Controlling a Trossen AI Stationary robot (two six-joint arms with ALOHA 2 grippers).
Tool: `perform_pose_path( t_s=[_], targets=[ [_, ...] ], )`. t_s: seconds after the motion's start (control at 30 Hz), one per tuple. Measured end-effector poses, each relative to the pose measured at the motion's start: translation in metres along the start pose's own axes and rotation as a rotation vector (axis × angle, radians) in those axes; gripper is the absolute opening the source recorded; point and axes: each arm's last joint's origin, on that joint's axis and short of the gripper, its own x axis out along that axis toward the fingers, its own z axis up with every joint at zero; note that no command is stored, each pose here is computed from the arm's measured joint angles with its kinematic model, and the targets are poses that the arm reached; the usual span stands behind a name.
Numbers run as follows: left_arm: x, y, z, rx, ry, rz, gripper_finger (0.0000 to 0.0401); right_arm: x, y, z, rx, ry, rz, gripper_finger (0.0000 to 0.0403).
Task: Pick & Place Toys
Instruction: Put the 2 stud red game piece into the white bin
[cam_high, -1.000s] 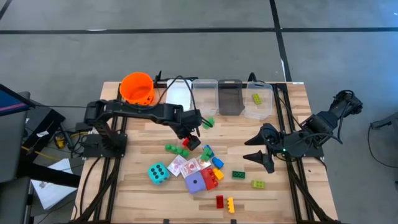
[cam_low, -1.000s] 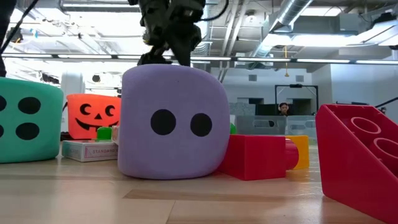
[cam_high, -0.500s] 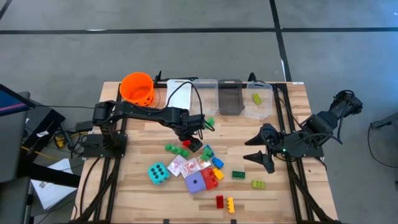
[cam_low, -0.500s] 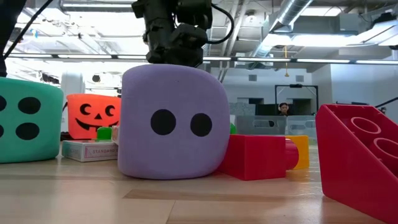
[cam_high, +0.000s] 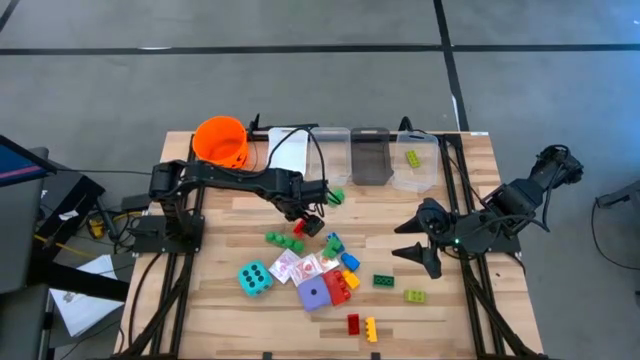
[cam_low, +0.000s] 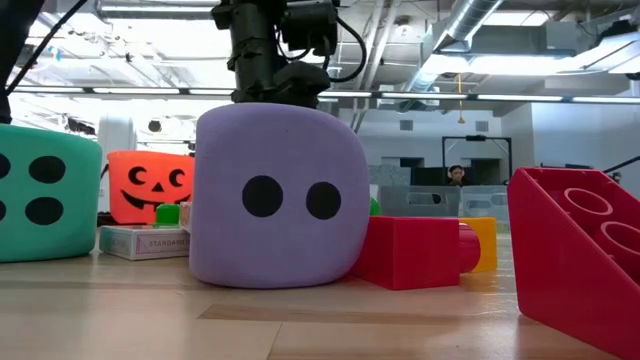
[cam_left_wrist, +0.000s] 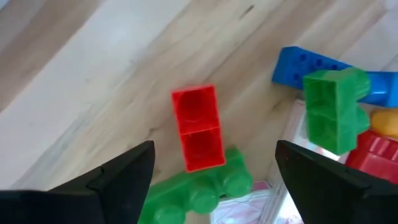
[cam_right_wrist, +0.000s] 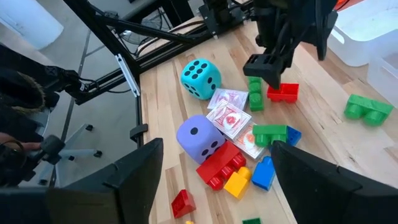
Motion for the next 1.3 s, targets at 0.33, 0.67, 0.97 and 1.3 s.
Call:
perform_pose_path(
  t_s=[0.33, 0.67, 0.97, 1.3],
  targets=[
    [0.029, -0.003, 0.001, 0.004, 0.049, 0.041, 0.0333, 0.0, 0.0, 0.0, 0.003, 0.0, 0.0, 0.0291],
    [0.049, -0.003, 0.001, 0.002, 0.096, 0.065, 0.033, 0.0, 0.0, 0.0, 0.011, -0.001, 0.001, 0.0291],
    [0.05, -0.003, 0.001, -0.018, 0.096, 0.066, 0.0273, 0.0, 0.0, 0.0, 0.012, -0.002, 0.001, 0.0291],
    [0.064, 0.002, -0.004, -0.016, 0.075, 0.054, 0.0212, 0.0, 0.0, 0.0, 0.018, -0.006, 0.001, 0.0291]
  ],
)
